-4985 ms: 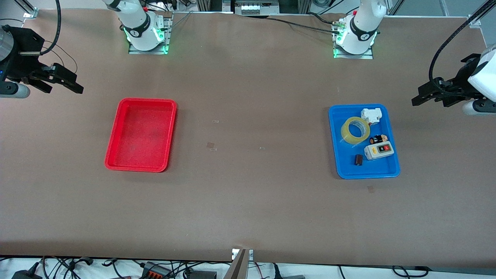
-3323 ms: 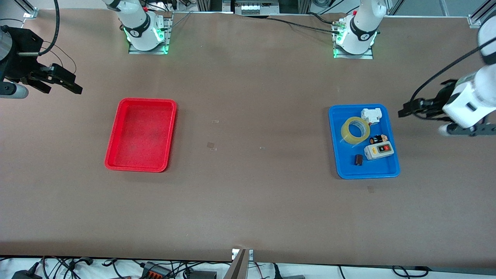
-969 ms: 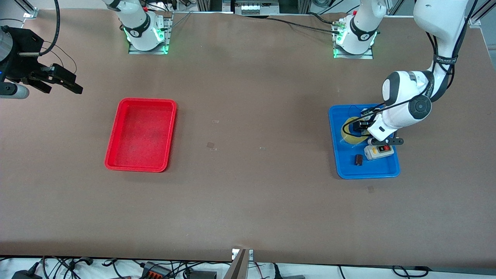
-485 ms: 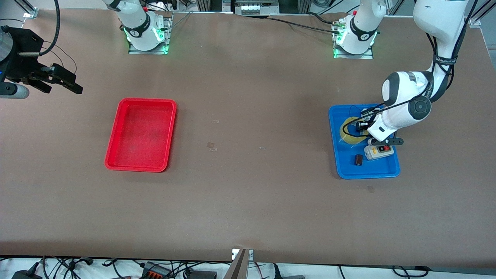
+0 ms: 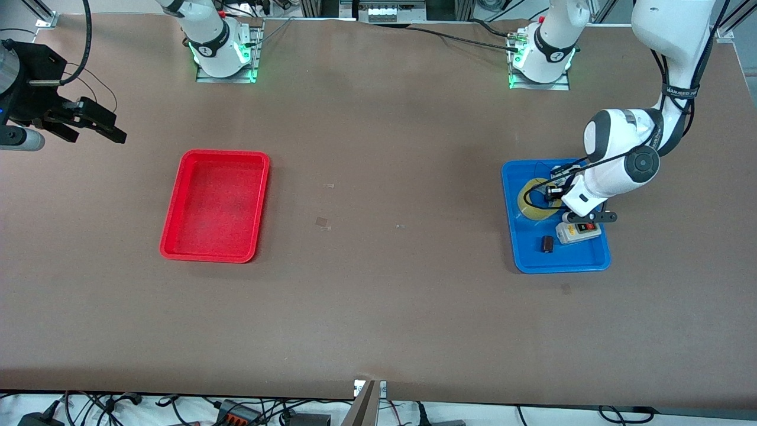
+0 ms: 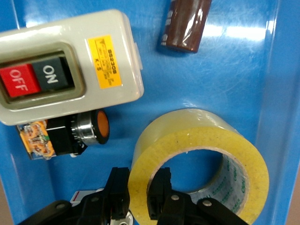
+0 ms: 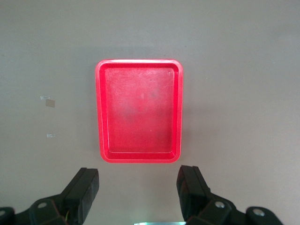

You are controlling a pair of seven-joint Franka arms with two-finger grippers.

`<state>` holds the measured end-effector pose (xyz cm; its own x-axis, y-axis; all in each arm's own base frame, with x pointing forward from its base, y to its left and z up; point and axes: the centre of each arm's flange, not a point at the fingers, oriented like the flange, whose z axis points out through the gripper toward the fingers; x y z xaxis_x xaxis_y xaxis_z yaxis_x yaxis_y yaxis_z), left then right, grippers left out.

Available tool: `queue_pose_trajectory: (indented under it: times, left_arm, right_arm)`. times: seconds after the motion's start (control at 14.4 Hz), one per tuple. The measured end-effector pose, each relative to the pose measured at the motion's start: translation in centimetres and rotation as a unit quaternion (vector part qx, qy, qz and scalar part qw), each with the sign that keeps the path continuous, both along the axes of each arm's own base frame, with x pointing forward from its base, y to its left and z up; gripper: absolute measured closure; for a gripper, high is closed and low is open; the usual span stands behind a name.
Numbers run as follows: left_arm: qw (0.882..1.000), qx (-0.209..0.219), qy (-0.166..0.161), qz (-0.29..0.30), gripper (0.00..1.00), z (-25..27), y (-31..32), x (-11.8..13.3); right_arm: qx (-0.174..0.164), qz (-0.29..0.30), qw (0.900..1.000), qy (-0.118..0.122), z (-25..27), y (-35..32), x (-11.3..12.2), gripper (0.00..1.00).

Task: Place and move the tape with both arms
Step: 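Lower the left gripper and close it on the tape roll's rim, then lift the tape roll and carry it to the table's middle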

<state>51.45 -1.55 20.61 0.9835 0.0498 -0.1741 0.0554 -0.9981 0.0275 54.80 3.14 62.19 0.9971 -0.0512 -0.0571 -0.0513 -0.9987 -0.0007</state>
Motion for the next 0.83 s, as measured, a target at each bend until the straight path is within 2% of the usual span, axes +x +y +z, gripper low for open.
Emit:
queue_pose_trajectory:
  times: [0.28,0.48,0.62,0.83]
  left_arm:
    - [1.000,-0.001,-0.011,0.001,0.77,1.6,0.1,0.7]
    - [1.000,-0.003,-0.001,0.000,0.77,3.1,0.0,1.1]
    - [1.000,-0.005,0.005,-0.001,0.77,4.7,-0.1,1.6]
    - [1.000,-0.008,-0.004,-0.005,0.77,8.6,-0.4,2.2]
  right_arm:
    - [0.000,0.000,1.000,0.000,0.0,0.0,0.0,0.02]
    - [0.000,0.000,1.000,0.000,0.0,0.0,0.0,0.02]
    - [0.000,0.000,1.000,0.000,0.0,0.0,0.0,0.02]
    - [0.000,0.000,1.000,0.000,0.0,0.0,0.0,0.02]
